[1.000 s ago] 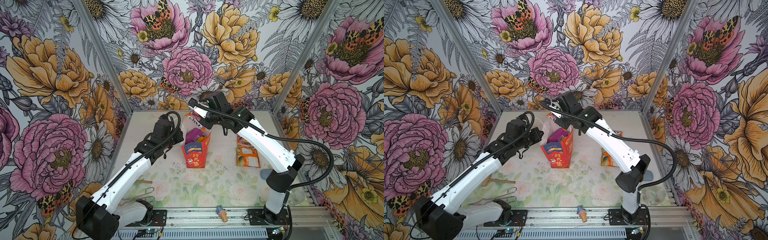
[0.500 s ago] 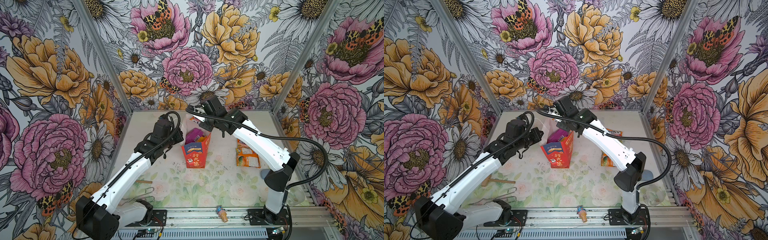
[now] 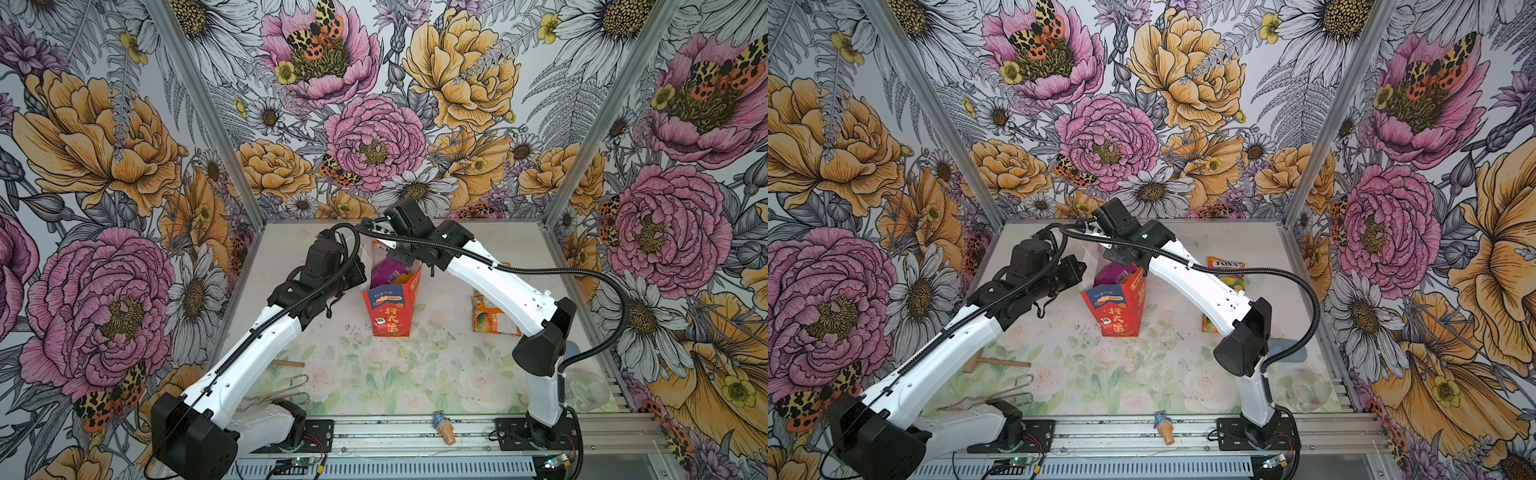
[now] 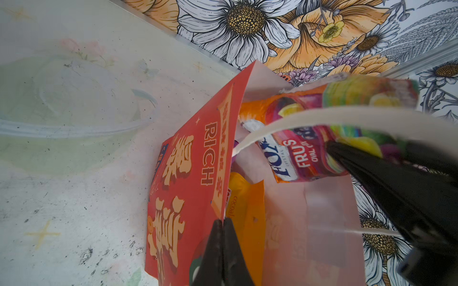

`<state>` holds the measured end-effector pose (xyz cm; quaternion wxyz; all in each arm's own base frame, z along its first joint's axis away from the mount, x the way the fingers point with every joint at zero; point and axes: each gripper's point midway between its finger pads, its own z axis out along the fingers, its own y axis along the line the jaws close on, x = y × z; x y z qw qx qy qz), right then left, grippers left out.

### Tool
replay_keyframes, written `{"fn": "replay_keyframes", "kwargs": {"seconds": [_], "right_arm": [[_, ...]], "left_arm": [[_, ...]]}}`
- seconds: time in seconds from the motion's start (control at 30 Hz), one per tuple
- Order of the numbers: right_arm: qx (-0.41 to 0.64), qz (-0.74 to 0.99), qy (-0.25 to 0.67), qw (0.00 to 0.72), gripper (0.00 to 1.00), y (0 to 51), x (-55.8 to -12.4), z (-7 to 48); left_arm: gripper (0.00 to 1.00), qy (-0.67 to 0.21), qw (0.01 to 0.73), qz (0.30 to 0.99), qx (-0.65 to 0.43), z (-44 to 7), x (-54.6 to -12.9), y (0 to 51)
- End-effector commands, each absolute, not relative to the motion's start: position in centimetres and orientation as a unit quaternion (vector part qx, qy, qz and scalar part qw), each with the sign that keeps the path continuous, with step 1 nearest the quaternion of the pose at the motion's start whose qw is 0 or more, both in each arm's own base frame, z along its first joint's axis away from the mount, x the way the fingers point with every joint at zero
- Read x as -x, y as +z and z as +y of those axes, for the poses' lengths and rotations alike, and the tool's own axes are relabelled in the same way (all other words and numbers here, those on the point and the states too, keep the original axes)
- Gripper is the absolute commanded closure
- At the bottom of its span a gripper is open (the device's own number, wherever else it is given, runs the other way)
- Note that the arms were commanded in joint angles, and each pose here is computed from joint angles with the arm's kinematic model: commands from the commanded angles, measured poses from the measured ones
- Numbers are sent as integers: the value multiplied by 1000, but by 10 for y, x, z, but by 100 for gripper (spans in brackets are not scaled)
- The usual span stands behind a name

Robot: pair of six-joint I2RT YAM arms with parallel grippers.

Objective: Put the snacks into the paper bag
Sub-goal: 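Lower the FOX'S candy bag into the paper bag held by the left gripper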

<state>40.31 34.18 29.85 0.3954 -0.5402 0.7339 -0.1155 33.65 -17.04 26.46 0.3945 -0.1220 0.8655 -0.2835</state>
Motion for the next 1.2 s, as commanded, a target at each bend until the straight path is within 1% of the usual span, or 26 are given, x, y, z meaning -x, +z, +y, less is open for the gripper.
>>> {"fn": "replay_keyframes", "kwargs": {"seconds": [0.0, 0.17, 0.3, 0.83, 1.07, 1.17], "right_arm": [[533, 715, -128, 433, 100, 324, -413, 348], [550, 697, -147, 436, 100, 327, -419, 349], [559, 688, -143, 440, 100, 332, -416, 350], [553, 686, -179, 439, 100, 330, -423, 347], [550, 688, -142, 450, 100, 337, -412, 354], [556, 686, -150, 445, 100, 335, -411, 351]], "left_arm": [[100, -286, 392, 866, 123, -167, -333, 263], [100, -286, 391, 866, 122, -167, -333, 263], [100, -287, 392, 865, 123, -166, -332, 263], [100, -289, 393, 864, 125, -166, -331, 264], [100, -288, 392, 864, 126, -166, -332, 264], [100, -289, 393, 864, 125, -166, -331, 265]]}}
